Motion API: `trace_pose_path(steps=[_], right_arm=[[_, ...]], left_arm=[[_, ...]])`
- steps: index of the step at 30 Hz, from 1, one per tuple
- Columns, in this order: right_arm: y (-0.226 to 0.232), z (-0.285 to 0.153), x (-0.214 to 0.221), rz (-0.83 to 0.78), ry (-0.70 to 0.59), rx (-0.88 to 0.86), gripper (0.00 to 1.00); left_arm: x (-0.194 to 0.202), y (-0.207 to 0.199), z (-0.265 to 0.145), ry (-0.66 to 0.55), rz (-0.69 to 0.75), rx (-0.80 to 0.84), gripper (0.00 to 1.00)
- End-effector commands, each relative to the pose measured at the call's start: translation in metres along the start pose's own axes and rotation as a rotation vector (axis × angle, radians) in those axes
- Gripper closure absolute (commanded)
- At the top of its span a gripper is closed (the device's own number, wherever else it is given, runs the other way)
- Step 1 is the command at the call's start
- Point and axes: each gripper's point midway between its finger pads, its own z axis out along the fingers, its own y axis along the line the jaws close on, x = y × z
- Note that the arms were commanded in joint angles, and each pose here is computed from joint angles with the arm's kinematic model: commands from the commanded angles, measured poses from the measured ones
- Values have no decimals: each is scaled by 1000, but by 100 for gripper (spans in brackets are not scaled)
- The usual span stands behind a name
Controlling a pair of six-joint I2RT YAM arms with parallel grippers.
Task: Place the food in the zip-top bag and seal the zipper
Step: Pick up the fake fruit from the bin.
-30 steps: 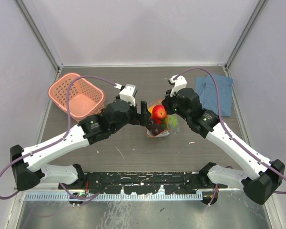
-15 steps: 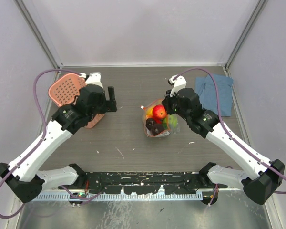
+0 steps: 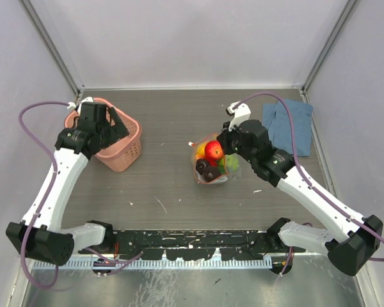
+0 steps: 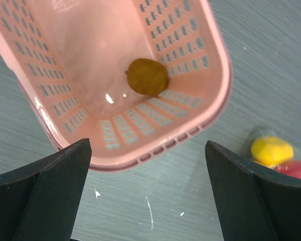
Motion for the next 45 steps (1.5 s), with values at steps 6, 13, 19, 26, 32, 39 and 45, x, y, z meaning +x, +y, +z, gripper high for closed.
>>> trace_pose_path(steps=[6,13,19,26,32,39,45], right_arm=[[5,-9,-25,2,-103,-25,100],[1,-8,-22,-6,-99,-6,100],[1,-5,-18,-11,-89,-4,100],[0,-4,-16,-13,-89,1,100],[-1,-2,-15,-15,-87,4,100],[-2,0,-13,-17,-83,9,100],[-2,2,-12,-18,-79,10,100]], left_arm=[[-26,0,23,-13,-293,-43,2],[-23,-5,56,24,-386,5,2],[-19,9,82,67,-492,-56,2],[5,24,108,222,-521,-257,1],[22,24,128,290,-557,-299,7],[39,24,151,322,-617,-320,18],[56,24,168,391,-630,-363,21]])
